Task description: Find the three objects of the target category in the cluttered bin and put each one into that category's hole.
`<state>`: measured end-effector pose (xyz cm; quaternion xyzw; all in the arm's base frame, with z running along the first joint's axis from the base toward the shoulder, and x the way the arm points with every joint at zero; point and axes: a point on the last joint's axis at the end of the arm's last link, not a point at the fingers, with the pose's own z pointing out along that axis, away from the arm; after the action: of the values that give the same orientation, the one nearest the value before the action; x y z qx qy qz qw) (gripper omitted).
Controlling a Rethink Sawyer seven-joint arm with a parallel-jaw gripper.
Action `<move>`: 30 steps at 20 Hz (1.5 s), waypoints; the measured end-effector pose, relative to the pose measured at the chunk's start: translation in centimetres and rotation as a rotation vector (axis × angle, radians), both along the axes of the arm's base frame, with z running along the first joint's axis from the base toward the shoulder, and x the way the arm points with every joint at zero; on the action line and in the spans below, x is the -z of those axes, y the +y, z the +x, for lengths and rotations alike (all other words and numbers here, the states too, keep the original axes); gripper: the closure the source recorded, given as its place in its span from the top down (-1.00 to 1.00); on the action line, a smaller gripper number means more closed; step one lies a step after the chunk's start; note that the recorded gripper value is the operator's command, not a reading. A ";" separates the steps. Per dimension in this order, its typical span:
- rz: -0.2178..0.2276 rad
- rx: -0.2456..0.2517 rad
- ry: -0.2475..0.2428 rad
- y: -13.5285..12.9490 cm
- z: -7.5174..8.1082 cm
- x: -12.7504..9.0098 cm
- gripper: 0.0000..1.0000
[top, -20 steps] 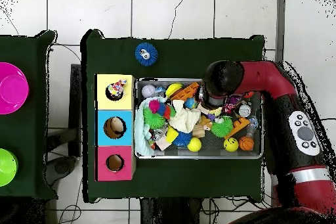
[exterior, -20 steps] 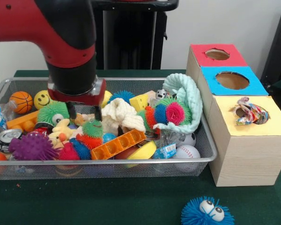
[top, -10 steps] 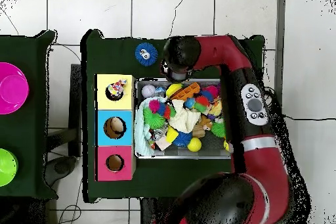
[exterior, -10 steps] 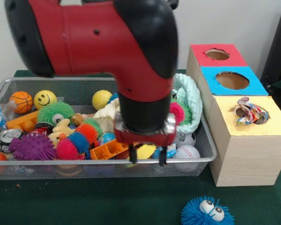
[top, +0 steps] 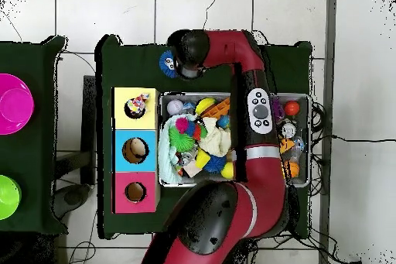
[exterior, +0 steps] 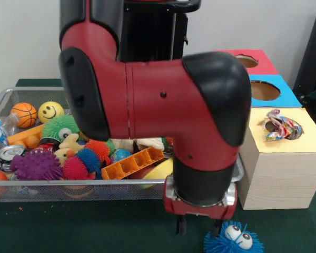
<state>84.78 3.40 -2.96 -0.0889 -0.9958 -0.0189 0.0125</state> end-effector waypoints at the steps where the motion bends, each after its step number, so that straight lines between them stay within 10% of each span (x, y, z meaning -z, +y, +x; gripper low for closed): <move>1: 0.000 0.003 -0.001 -0.1 0.1 0.1 1.00; 20: 0.043 0.151 0.015 -5.4 2.2 -1.6 1.00; 30: 0.172 0.164 0.107 -4.3 2.5 -8.5 1.00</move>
<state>87.33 -0.92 5.57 -0.1695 -0.9778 -0.1002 0.0715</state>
